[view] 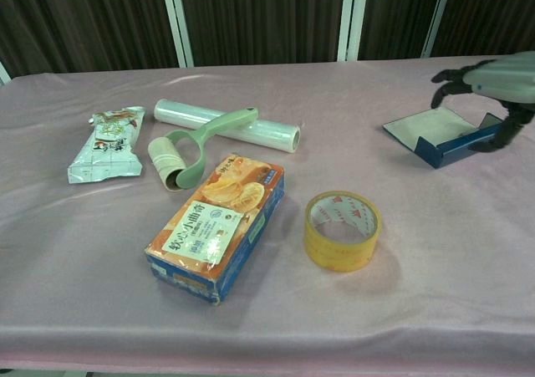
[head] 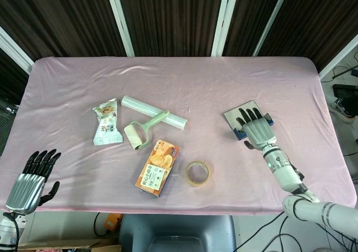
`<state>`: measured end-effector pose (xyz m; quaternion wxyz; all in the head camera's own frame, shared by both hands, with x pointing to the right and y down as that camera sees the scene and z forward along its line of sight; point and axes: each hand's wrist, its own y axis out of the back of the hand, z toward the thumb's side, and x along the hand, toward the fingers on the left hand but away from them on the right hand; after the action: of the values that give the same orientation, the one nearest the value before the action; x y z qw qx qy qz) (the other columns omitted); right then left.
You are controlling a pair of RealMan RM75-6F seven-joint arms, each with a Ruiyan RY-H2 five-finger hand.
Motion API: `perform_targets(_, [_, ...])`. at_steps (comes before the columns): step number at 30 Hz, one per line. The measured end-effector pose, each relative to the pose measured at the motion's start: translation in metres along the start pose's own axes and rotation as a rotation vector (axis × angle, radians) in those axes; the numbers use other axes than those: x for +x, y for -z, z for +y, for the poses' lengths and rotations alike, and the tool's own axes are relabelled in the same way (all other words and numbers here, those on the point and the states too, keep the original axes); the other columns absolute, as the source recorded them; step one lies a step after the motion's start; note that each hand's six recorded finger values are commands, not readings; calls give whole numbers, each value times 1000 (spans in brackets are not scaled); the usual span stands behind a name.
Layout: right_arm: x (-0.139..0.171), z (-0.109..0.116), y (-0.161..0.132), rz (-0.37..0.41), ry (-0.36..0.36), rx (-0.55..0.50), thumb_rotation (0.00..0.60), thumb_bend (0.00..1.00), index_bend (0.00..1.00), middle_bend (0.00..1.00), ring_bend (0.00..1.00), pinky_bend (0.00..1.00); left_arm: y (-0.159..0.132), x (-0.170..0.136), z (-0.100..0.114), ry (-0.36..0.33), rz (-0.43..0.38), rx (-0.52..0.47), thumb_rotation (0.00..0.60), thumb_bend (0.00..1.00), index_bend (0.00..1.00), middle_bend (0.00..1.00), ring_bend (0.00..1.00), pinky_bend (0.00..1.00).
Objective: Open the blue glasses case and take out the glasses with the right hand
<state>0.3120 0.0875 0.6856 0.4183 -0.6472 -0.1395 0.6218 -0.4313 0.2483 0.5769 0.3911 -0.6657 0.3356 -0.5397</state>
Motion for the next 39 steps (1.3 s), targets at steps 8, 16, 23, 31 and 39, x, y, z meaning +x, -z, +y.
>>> perform_targets(8, [0, -20, 10, -2, -79, -51, 600, 422, 379, 0, 0, 0, 0, -1, 0, -1, -1, 3, 600, 393, 0, 32, 0, 0])
perform_targets(16, [-16, -26, 9, -13, -90, -52, 600, 421, 386, 0, 0, 0, 1, 0, -1, 2, 6, 5, 600, 403, 0, 32, 0, 0])
perform_targets(23, [-26, -29, -4, 2, -103, -32, 600, 421, 397, 0, 0, 0, 1, 0, -1, 3, 6, 6, 600, 404, 0, 32, 0, 0])
perform_targets(31, [-15, -32, -30, 78, -106, -14, 600, 422, 401, 0, 0, 0, 2, -1, 0, 0, 8, 3, 600, 404, 0, 32, 0, 0])
perform_targets(39, [6, -33, -67, 195, -101, 41, 600, 421, 410, 0, 0, 0, 3, -3, 2, -9, 10, 0, 600, 404, 0, 32, 0, 0])
